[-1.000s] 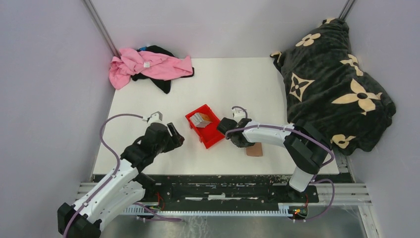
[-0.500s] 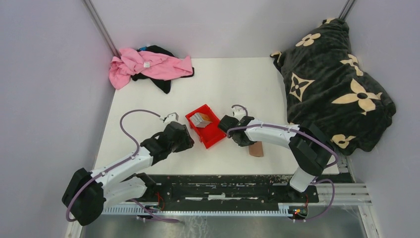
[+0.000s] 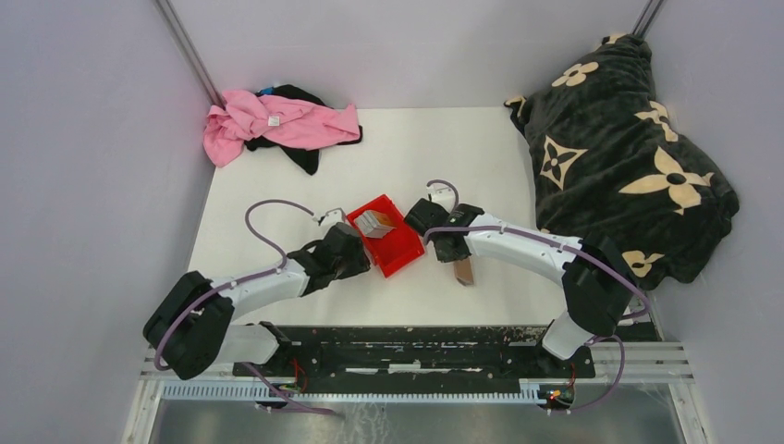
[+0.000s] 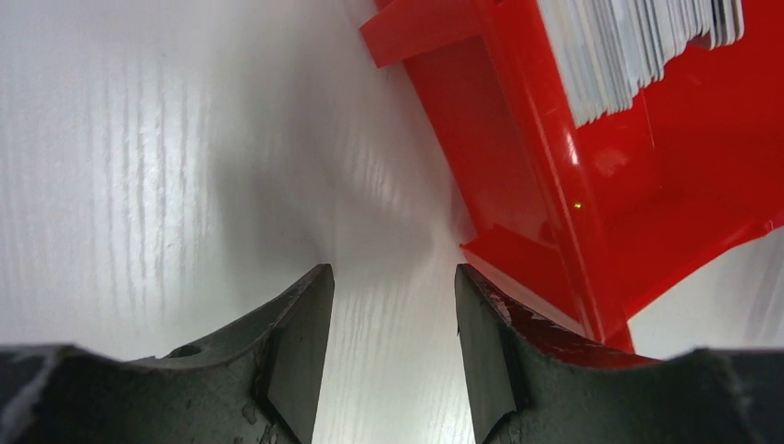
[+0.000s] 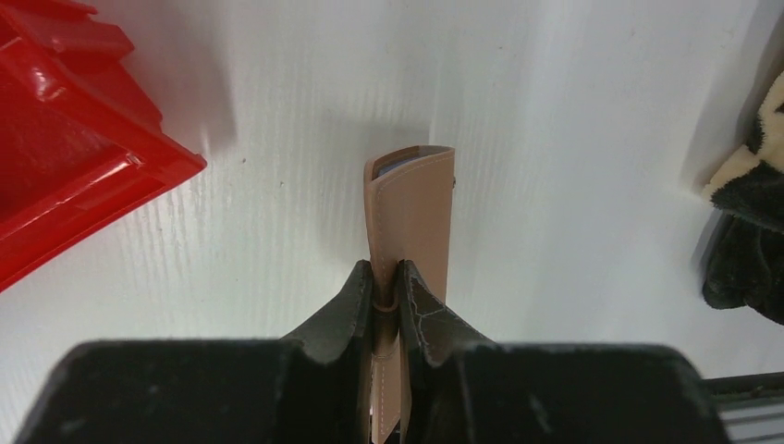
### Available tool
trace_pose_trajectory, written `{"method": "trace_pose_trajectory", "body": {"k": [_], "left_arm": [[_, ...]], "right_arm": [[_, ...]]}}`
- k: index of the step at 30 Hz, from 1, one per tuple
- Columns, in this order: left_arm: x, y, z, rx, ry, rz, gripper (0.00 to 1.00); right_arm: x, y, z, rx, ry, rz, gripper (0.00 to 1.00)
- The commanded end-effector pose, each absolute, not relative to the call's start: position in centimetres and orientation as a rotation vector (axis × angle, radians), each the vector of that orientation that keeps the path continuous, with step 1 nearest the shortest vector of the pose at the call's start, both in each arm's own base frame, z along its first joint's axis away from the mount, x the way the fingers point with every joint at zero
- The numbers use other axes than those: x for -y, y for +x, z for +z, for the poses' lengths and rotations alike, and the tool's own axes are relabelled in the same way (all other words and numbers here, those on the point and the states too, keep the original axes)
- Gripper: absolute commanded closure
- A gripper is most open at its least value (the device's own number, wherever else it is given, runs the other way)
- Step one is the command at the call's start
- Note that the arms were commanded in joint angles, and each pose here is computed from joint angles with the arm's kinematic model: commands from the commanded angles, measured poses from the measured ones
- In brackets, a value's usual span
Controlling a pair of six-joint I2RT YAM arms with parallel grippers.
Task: Put the credit cards into the card holder
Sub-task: Move the storage box to the center of the board.
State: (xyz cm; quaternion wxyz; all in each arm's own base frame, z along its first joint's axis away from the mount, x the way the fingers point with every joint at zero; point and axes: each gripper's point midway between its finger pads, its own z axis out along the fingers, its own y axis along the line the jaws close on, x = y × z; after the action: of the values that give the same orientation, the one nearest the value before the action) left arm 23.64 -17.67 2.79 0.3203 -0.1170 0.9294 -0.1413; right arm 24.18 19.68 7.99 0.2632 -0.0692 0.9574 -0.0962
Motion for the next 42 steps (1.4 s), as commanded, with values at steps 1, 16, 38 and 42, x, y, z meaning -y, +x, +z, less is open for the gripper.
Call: {"method": "trace_pose_trajectory", "body": {"k": [1,16,38,42], "left_arm": [[20.0,27.2,5.0,-2.333,-0.331,-0.434,0.42],[26.1,34.8,5.1,-2.299,-0.308,-0.447,0.4],[14.9,42.4,4.6,-2.262,-0.473,-0.096,0.35],[13.2,43.7,5.3,-2.231,-0.475,-0.072,0.33]], "right_arm": [[-20.6,25.1,11.4,-2.537,-0.184,-0.189,0.99],[-19.2,27.2,13.0,-2.536,-0.139,-0.172,0.99],[-21.6,29.8,13.8,-2.57,-0.239,0.038,0.99],[-22.8,29.7,14.2,-2.561,-0.289,0.128,0.99]]}}
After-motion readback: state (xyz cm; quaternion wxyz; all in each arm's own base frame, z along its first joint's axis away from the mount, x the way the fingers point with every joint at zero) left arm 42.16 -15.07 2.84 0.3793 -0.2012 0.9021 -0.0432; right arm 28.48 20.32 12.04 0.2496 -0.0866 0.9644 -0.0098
